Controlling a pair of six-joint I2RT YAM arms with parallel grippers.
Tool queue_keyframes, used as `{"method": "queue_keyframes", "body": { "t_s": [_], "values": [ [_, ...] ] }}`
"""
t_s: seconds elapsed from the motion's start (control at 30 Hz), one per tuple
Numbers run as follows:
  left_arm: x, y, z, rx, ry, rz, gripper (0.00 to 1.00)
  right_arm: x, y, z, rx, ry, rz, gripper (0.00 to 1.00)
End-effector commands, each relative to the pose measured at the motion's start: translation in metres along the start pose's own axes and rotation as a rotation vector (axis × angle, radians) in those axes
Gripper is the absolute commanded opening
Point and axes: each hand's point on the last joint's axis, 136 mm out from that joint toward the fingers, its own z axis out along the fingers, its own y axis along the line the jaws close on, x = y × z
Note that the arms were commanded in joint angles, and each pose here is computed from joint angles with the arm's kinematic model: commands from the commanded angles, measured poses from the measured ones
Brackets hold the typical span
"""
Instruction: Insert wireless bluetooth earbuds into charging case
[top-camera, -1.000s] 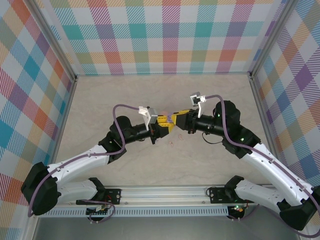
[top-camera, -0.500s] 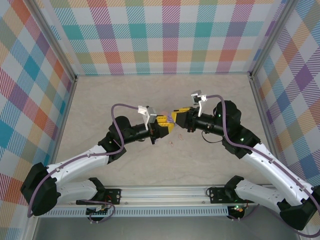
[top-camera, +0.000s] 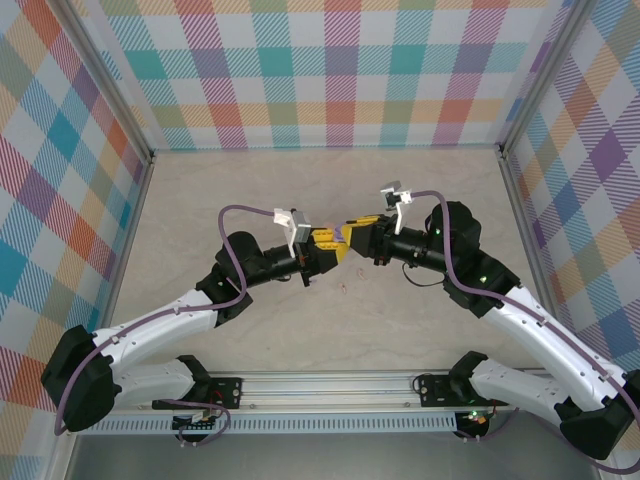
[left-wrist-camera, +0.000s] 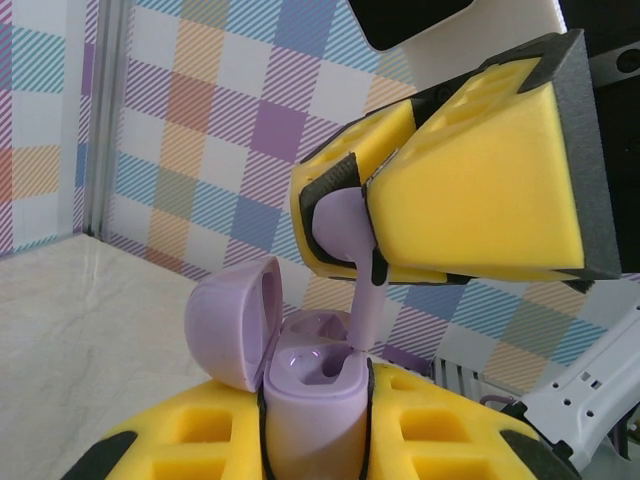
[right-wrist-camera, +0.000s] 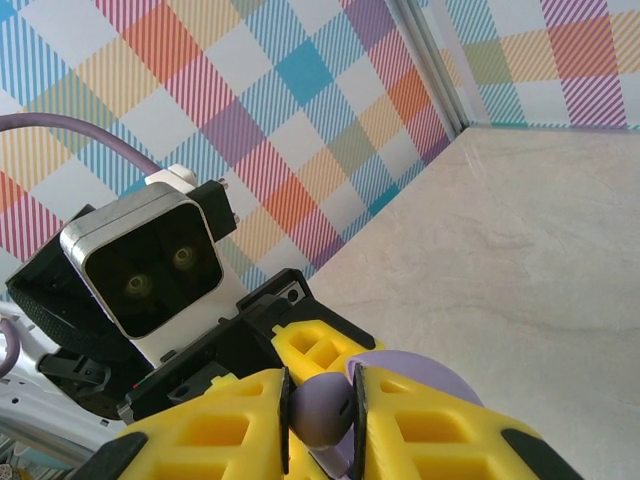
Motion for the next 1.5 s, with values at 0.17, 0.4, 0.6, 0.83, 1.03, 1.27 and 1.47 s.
{"method": "queue_keyframes", "body": {
  "t_s": [0.17, 0.4, 0.6, 0.83, 1.03, 1.27, 1.47],
  "values": [
    [-0.028, -0.018, 0.000, 0.051, -0.078, 0.026, 0.06, -0.004, 0.001, 0.001, 0.004, -0.022, -0.038, 0.22],
    [-0.031, -0.016, -0.001, 0.034, -0.087, 0.010, 0.07, 0.000, 0.001, 0.003, -0.001, -0.003, -0.038, 0.22],
    [-0.035, -0.013, -0.002, 0.014, -0.102, -0.004, 0.07, 0.004, -0.003, 0.003, 0.014, 0.008, -0.038, 0.22],
    [-0.036, -0.011, -0.005, -0.007, -0.115, -0.010, 0.07, 0.007, -0.007, 0.003, 0.038, 0.019, -0.043, 0.22],
    [-0.038, -0.011, -0.006, -0.010, -0.119, -0.016, 0.07, 0.009, -0.007, 0.002, 0.044, 0.029, -0.051, 0.22],
    [-0.034, -0.010, -0.005, -0.010, -0.102, -0.007, 0.07, 0.009, -0.008, 0.001, 0.055, 0.035, -0.052, 0.22],
    [-0.020, -0.009, -0.003, -0.013, -0.033, 0.040, 0.06, 0.004, -0.003, -0.004, 0.052, 0.026, -0.055, 0.22]
  ]
}}
